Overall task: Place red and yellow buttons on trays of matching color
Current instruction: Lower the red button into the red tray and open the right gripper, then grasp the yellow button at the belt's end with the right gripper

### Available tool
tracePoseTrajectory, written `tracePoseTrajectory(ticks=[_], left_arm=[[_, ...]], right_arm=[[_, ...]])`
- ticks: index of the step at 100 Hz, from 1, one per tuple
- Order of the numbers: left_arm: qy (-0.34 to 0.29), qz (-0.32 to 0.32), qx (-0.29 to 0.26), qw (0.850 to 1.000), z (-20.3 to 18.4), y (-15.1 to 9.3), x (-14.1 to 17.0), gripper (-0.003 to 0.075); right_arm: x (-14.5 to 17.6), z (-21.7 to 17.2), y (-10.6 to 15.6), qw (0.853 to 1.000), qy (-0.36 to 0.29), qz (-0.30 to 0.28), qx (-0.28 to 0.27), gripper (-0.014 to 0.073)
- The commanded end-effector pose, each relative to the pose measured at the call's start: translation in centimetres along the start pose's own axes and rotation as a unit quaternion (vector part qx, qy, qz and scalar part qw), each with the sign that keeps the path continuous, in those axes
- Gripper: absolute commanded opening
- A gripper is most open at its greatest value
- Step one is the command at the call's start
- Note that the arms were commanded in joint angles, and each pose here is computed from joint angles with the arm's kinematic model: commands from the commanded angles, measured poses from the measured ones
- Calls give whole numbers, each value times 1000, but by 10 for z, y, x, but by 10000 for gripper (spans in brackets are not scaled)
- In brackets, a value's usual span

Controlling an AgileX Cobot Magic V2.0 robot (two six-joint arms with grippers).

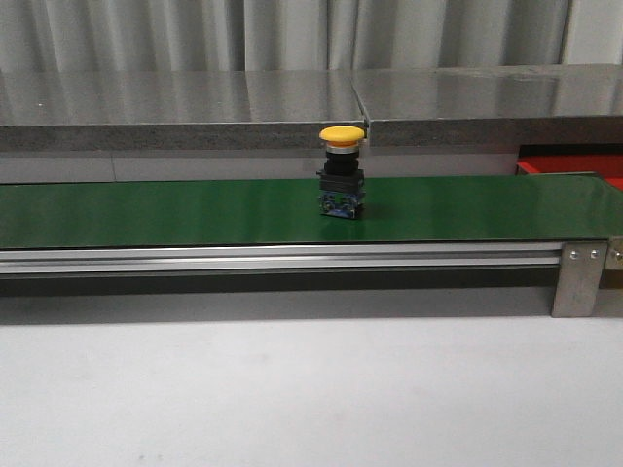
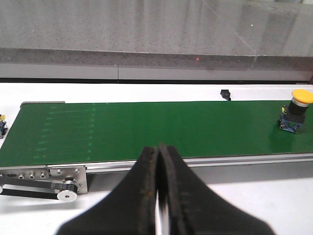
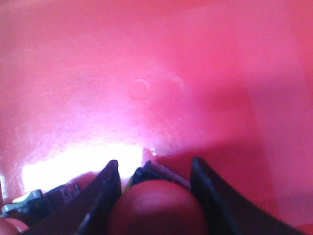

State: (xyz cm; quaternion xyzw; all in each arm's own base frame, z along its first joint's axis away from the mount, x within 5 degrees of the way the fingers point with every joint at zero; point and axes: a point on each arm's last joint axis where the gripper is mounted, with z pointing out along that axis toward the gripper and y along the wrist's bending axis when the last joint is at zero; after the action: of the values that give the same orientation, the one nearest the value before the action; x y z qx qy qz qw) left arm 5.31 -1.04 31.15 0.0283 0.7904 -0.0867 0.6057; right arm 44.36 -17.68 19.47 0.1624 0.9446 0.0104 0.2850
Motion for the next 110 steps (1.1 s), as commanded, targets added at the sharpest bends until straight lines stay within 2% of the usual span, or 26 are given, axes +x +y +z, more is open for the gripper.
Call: tracePoseTrajectory(ticks=[1, 15, 25, 48, 63, 78, 88, 110], left_arm=[[-46, -4, 10, 999, -2, -2, -14, -19], [-46, -4, 10, 999, -2, -2, -14, -19], [-46, -4, 10, 999, -2, -2, -14, -19], [-46, -4, 10, 999, -2, -2, -14, -19], [-46, -4, 10, 999, -2, -2, -14, -19], [-46, -4, 10, 999, -2, -2, -14, -19], [-46, -4, 10, 999, -2, -2, -14, -19], [-46, -4, 10, 999, -2, -2, -14, -19]], right_arm=[[-22, -33, 4, 998, -61, -6, 0, 415], [-23, -33, 4, 998, -65, -5, 1, 556], [-25, -34, 4, 997, -74, 2, -3, 596], [-34, -55, 7, 994, -109, 0, -1, 596], [-42, -86, 11, 990, -138, -5, -1, 594], [-41, -119, 19, 991, -136, -14, -10, 594], [-38, -140, 28, 991, -124, -38, -18, 594], [-18, -177, 65, 987, -94, -121, -49, 594]])
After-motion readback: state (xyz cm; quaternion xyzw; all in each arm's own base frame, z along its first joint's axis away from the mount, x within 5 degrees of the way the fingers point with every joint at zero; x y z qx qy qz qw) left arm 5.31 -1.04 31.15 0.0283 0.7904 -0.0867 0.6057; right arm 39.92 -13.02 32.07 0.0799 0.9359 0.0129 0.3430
